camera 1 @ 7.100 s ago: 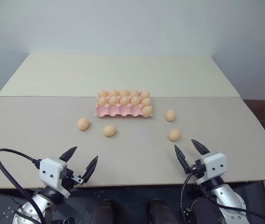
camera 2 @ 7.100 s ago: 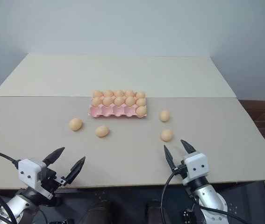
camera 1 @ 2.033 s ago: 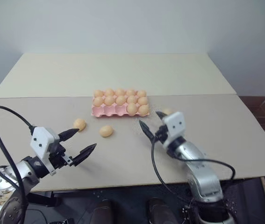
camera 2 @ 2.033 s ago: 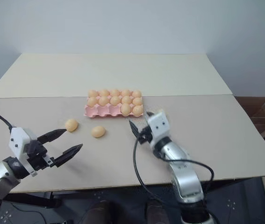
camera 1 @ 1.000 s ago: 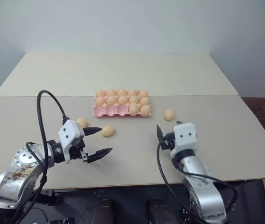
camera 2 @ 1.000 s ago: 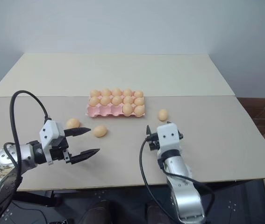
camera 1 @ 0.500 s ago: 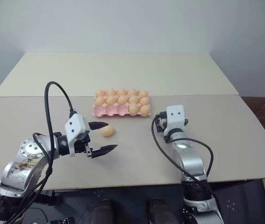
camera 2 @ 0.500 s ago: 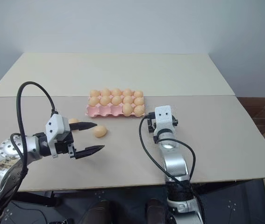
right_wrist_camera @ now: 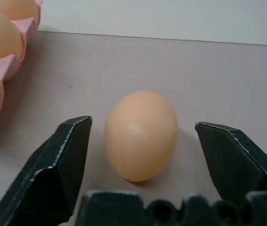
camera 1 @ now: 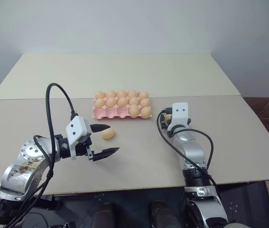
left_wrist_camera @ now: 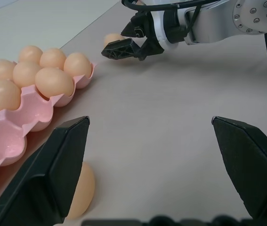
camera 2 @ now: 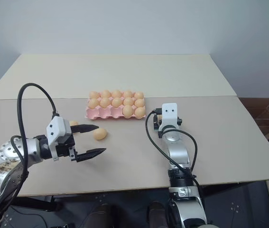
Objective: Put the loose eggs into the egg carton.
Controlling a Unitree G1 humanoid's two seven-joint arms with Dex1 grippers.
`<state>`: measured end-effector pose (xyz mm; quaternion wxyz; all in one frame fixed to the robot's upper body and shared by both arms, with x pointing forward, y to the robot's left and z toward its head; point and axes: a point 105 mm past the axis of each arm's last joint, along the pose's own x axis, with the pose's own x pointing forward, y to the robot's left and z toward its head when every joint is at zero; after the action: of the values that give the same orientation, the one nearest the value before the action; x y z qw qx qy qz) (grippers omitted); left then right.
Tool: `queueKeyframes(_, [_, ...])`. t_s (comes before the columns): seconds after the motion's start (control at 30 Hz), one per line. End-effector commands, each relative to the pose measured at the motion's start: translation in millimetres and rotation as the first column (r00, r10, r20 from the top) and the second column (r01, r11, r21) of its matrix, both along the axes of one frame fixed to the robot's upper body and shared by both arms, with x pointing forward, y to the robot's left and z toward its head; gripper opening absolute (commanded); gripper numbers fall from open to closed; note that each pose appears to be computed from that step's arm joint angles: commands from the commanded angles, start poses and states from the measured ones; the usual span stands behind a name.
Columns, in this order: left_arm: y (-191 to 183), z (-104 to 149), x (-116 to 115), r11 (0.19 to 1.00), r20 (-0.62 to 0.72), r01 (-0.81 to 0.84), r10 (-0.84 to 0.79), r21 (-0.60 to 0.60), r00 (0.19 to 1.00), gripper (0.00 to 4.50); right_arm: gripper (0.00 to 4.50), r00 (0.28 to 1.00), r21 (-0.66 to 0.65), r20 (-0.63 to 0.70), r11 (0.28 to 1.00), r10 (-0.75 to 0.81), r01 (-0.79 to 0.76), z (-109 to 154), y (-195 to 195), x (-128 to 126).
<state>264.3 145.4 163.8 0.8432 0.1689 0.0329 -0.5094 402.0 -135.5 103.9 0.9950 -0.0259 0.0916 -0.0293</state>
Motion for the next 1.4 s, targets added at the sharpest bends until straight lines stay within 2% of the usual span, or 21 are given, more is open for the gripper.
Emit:
queueKeyframes(0.03, [1,10,-2,1.0,0.057,0.001,-0.002,0.013,0.998,4.5,2.74,0.998,0.012,0.062,1.0,-0.011,0.01,17,-3,4])
queueKeyframes(0.17, [7,9,-2,0.999,0.052,-0.033,0.033,0.004,0.998,4.5,1.65,0.997,0.009,0.074,1.0,0.007,-0.007,20,-1,1])
queueKeyframes(0.23, [12,9,-2,0.998,0.05,-0.06,0.06,0.0,0.997,4.5,1.46,0.996,-0.002,0.087,1.0,0.021,-0.021,22,0,-1])
queueKeyframes(0.43, [51,4,-18,0.973,0.014,-0.225,0.224,0.048,0.974,4.5,1.33,0.918,-0.164,0.231,0.943,0.321,-0.289,70,30,-43])
queueKeyframes(0.53, [69,-1,-25,0.947,0.004,-0.301,0.302,0.111,0.953,4.5,1.33,0.81,-0.258,0.23,0.836,0.54,-0.484,84,69,-70])
queueKeyframes(0.6, [74,-3,-26,0.937,0.003,-0.324,0.326,0.128,0.945,4.5,1.33,0.746,-0.313,0.213,0.767,0.631,-0.56,85,91,-78])
queueKeyframes(0.8, [73,5,-25,0.94,0.016,-0.324,0.324,0.104,0.946,4.5,1.33,0.67,-0.371,0.159,0.673,0.725,-0.64,79,134,-64])
queueKeyframes(1.07, [76,10,-19,0.934,0.034,-0.34,0.339,0.108,0.94,4.5,1.33,0.647,-0.427,0.108,0.622,0.755,-0.656,76,156,-35])
queueKeyframes(1.4, [69,15,-14,0.943,0.046,-0.319,0.316,0.099,0.948,4.5,1.33,0.614,-0.486,0.044,0.554,0.788,-0.676,70,179,-16])
